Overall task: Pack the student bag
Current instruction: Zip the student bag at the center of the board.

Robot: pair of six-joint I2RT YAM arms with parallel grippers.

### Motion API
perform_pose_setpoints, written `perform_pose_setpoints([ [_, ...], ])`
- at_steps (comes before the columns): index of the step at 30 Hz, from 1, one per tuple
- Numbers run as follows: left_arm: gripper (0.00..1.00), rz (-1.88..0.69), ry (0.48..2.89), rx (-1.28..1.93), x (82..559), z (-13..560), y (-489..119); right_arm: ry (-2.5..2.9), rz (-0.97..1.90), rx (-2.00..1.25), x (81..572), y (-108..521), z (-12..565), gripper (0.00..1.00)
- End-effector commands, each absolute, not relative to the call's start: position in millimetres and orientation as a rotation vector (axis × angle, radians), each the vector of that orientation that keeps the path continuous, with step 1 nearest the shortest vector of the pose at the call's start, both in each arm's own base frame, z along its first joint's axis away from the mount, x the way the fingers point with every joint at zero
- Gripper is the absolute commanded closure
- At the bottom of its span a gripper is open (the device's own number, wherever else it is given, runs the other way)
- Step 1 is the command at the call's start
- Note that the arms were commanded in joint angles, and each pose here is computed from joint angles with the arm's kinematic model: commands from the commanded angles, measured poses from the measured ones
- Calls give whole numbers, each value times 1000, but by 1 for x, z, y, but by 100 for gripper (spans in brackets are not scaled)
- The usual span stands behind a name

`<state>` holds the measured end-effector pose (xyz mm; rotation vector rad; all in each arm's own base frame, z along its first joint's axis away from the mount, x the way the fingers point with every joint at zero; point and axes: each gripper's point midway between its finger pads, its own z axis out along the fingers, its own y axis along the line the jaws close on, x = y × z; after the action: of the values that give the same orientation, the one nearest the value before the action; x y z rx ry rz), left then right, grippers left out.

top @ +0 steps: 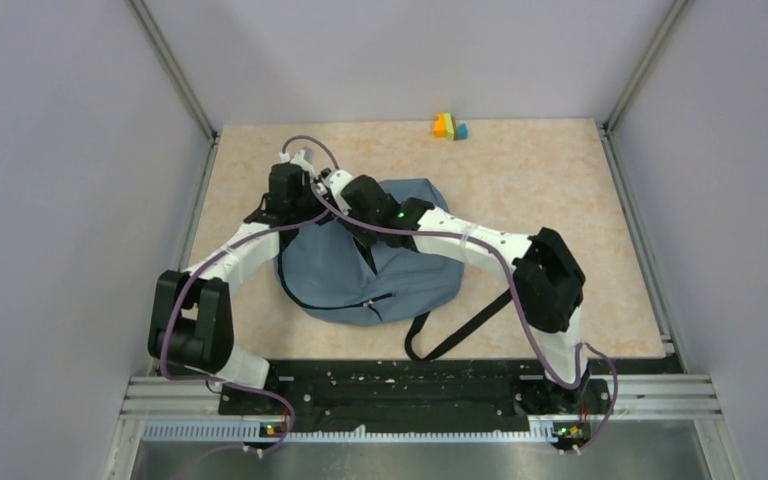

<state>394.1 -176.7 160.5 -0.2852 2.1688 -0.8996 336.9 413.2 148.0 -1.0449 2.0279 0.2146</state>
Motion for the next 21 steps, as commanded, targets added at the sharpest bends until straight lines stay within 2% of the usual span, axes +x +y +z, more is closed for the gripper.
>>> perform_pose_setpoints([
  [1,42,-915,2155,-240,403,165,-189,1975,195,-1052,337,428,159,70],
  [5,42,-930,2169,-222,403,162,-199,1967,187,-1029,338,425,166,94],
  [7,42,-937,2176,-207,403,161,-205,1954,214,-1017,336,426,174,99],
  [10,47,-943,2186,-193,404,159,-211,1939,265,-1000,331,428,190,100],
  [13,66,-931,2190,-202,406,157,-211,1931,304,-986,326,427,203,100],
  [16,78,-913,2190,-227,408,155,-208,1930,334,-979,319,423,213,100],
  [21,85,-916,2185,-244,410,156,-208,1932,374,-983,308,416,223,100],
])
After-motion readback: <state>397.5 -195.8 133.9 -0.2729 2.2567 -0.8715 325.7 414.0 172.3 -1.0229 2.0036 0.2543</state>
